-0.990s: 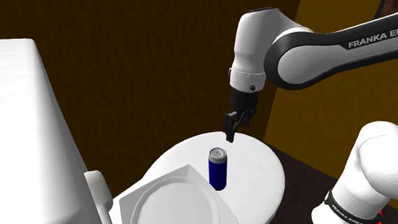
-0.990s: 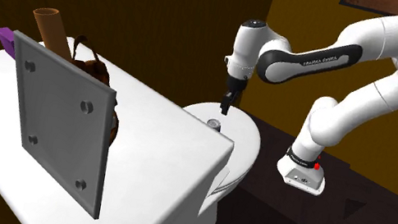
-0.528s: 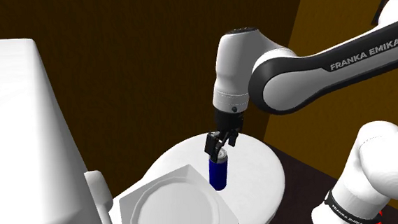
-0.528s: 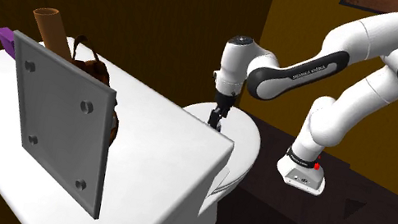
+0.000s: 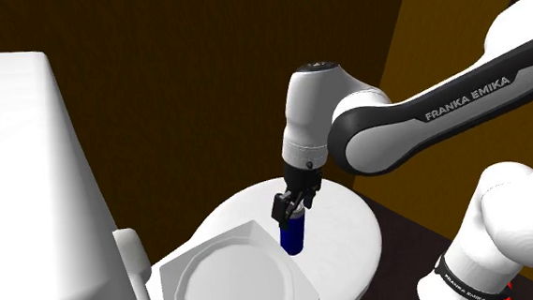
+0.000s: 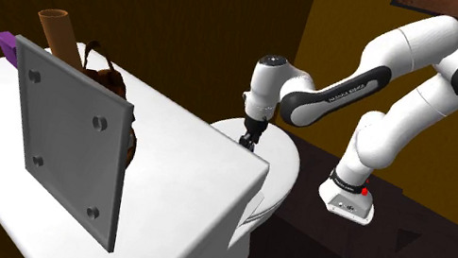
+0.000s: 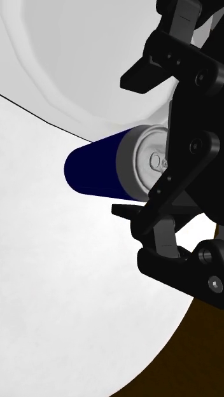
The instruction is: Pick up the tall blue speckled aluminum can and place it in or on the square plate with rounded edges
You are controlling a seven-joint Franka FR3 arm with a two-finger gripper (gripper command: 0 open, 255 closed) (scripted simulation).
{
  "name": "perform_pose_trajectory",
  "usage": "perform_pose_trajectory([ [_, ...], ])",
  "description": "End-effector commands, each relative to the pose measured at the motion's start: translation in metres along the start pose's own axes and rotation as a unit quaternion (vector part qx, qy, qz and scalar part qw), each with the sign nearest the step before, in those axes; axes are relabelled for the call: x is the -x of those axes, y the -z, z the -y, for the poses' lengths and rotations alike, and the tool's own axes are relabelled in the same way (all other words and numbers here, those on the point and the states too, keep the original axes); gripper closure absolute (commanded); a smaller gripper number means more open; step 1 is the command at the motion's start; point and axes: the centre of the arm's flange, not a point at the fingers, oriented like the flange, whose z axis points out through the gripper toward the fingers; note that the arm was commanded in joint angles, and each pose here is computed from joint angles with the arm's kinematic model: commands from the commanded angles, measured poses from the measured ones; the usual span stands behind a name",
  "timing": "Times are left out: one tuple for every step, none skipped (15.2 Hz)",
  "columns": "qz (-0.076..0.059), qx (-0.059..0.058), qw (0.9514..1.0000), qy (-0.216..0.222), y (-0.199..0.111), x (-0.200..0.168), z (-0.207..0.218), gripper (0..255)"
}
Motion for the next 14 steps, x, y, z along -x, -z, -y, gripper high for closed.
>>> perform_pose_trajectory([
  [0.000, 0.000, 1.0000, 0.000, -0.0019, 0.0000, -0.0007, 0],
  [0.000, 0.000, 1.0000, 0.000, -0.0019, 0.0000, -0.0007, 0],
  [0.000, 0.000, 1.0000, 0.000, -0.0019, 0.0000, -0.0007, 0],
  [0.000, 0.000, 1.0000, 0.000, -0.0019, 0.0000, -0.0007, 0],
  [0.000, 0.000, 1.0000, 0.000, -0.0019, 0.0000, -0.0007, 0],
  [0.000, 0.000, 1.0000, 0.000, -0.0018, 0.0000, -0.0007, 0],
  [0.000, 0.000, 1.0000, 0.000, -0.0018, 0.0000, -0.0007, 255],
  [0.000, 0.000, 1.0000, 0.000, -0.0018, 0.0000, -0.0007, 255],
  [0.000, 0.000, 1.0000, 0.000, -0.0018, 0.0000, -0.0007, 255],
  [0.000, 0.000, 1.0000, 0.000, -0.0018, 0.0000, -0.0007, 255],
  [0.000, 0.000, 1.0000, 0.000, -0.0018, 0.0000, -0.0007, 255],
  [0.000, 0.000, 1.0000, 0.000, -0.0018, 0.0000, -0.0007, 255],
  [0.000, 0.000, 1.0000, 0.000, -0.0019, -0.0001, -0.0006, 255],
  [0.000, 0.000, 1.0000, 0.000, -0.0018, -0.0001, -0.0006, 255],
])
